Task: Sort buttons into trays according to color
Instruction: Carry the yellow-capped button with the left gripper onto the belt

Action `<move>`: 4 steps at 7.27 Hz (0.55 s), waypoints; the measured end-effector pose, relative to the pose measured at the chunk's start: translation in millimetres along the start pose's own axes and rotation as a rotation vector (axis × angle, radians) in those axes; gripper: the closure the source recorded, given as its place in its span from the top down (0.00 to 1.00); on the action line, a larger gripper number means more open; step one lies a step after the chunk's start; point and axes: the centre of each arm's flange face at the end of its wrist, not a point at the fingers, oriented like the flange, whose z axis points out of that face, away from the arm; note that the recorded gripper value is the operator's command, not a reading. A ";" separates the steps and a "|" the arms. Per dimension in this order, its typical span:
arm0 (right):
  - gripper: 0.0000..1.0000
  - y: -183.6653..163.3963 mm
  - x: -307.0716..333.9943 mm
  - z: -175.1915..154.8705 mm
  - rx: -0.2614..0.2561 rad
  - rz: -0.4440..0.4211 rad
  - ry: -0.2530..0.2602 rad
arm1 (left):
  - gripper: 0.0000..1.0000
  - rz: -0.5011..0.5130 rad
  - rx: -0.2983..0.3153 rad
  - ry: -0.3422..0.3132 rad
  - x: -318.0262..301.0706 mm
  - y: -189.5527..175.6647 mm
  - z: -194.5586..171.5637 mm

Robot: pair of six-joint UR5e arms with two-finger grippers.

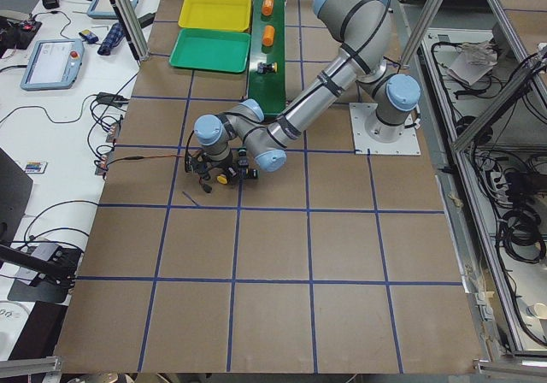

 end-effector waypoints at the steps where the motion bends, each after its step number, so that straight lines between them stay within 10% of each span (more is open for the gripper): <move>1: 1.00 -0.2 0.0 -0.3 0.001 0.000 0.000 | 0.00 0.010 0.011 0.002 1.6 -3.4 -5.4; 4: 1.00 0.2 -0.1 -0.4 0.000 -0.001 -0.001 | 0.00 0.159 0.089 -0.004 18.3 -12.9 -54.6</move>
